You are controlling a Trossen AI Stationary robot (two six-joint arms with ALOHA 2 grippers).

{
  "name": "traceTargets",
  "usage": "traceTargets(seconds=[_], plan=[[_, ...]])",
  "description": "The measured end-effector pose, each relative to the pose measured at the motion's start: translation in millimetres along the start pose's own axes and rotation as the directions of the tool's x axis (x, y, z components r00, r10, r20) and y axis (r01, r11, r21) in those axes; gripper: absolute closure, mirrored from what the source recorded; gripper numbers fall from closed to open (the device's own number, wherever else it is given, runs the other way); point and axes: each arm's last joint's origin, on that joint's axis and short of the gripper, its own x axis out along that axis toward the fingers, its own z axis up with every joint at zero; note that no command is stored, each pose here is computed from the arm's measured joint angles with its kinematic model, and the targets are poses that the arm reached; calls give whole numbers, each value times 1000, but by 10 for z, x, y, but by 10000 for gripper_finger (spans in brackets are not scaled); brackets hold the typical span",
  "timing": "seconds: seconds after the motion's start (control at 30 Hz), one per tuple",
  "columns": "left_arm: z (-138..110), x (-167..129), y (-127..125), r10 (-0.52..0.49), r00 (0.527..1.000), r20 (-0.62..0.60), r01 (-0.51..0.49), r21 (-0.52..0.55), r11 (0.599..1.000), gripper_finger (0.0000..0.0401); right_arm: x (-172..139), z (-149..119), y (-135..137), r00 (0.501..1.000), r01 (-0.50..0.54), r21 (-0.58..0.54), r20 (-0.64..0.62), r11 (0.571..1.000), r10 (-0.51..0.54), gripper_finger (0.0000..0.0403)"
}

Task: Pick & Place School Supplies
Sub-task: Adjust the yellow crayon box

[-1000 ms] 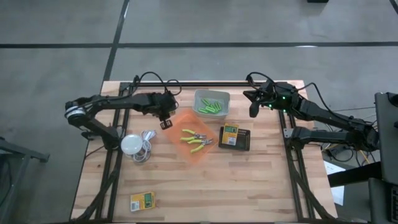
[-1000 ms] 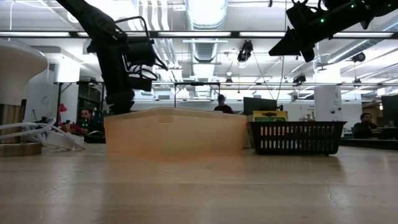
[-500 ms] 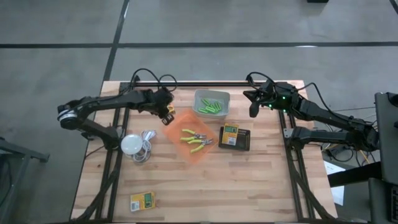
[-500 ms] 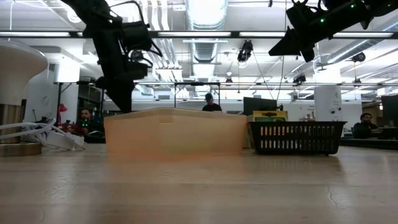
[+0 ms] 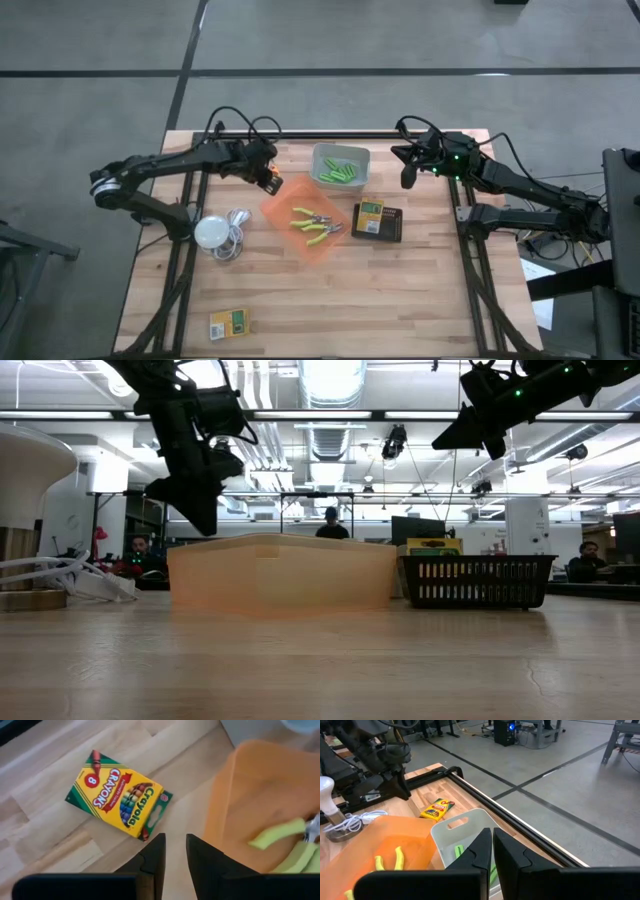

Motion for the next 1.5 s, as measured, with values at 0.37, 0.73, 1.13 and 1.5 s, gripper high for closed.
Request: traceTargets(seconds=[0.37, 0.73, 1.13, 1.5], plan=[[50, 6, 51, 17, 999, 32, -8, -272, 962, 320, 0, 0, 0, 1000, 0, 0, 0, 1000, 0, 385], [88, 97, 152, 19, 1000, -11, -22, -307, 952, 320, 1, 0, 0, 1000, 0, 0, 0, 1000, 0, 385], [310, 569, 536, -102, 990, -94, 63, -353, 934, 320, 1, 1, 0, 1000, 0, 0, 0, 1000, 0, 385], [360, 897, 778, -179, 974, -143, 95, -458, 884, 320, 1, 0, 0, 1000, 0, 0, 0, 1000, 0, 385]])
